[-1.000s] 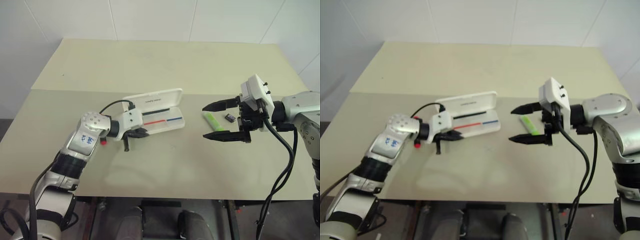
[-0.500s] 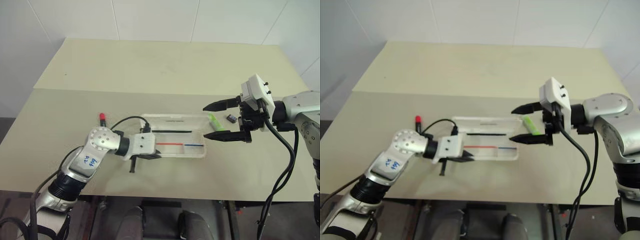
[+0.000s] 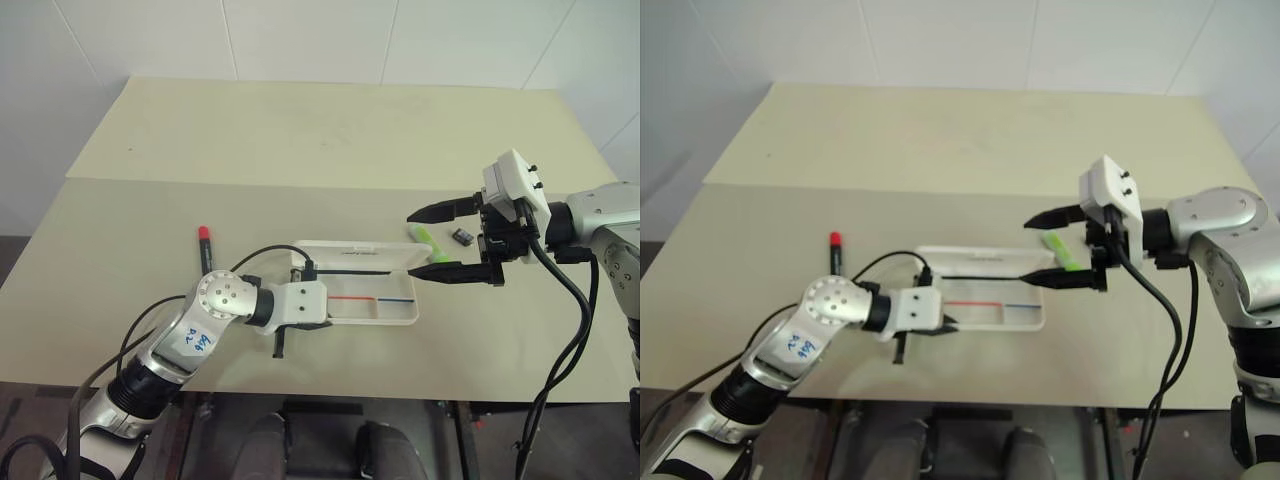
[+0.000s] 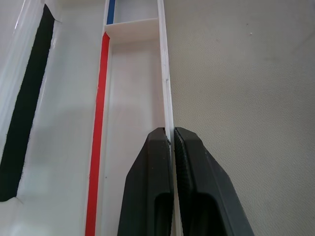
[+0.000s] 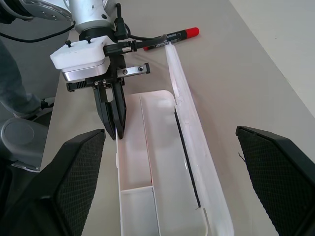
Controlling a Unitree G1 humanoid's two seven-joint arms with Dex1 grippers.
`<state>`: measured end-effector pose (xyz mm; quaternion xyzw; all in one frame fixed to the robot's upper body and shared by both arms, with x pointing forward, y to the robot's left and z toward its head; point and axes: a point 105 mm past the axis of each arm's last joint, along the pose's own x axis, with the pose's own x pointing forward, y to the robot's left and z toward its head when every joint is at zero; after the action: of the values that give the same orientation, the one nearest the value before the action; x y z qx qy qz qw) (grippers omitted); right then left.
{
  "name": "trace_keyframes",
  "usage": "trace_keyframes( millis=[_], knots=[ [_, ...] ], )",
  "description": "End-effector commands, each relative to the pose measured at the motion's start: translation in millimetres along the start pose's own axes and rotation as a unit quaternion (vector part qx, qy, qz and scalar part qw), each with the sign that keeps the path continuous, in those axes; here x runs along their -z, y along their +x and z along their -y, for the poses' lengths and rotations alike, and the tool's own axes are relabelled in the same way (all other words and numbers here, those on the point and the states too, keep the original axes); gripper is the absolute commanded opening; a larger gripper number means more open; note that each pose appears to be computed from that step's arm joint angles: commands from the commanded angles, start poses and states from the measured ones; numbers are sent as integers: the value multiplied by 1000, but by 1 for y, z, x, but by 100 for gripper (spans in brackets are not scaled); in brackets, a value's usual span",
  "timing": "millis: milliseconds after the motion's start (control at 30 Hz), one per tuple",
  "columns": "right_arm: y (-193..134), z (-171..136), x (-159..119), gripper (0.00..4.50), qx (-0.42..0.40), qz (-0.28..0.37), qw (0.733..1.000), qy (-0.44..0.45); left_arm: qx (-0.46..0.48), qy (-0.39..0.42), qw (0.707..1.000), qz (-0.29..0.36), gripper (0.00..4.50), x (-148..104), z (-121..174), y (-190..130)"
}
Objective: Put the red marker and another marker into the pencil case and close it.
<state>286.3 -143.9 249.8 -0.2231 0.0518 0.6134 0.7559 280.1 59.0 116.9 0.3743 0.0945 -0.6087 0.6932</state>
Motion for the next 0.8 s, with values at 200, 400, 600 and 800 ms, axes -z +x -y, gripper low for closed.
trace_keyframes(
  millis=[200,400,600,800],
  knots=[
    [-6,1,-11,450,9,3,1000,-27,-11,-11,1000,0,177,-5,3,4],
    [-6,1,-10,450,9,2,1000,-26,-26,-14,999,26,377,-18,-3,-2],
    [-7,2,-10,450,6,3,1000,-24,-5,-50,994,97,448,-52,2,-20],
    [-5,4,-11,450,3,3,1000,-27,3,-76,993,95,448,-51,6,-32]
  ],
)
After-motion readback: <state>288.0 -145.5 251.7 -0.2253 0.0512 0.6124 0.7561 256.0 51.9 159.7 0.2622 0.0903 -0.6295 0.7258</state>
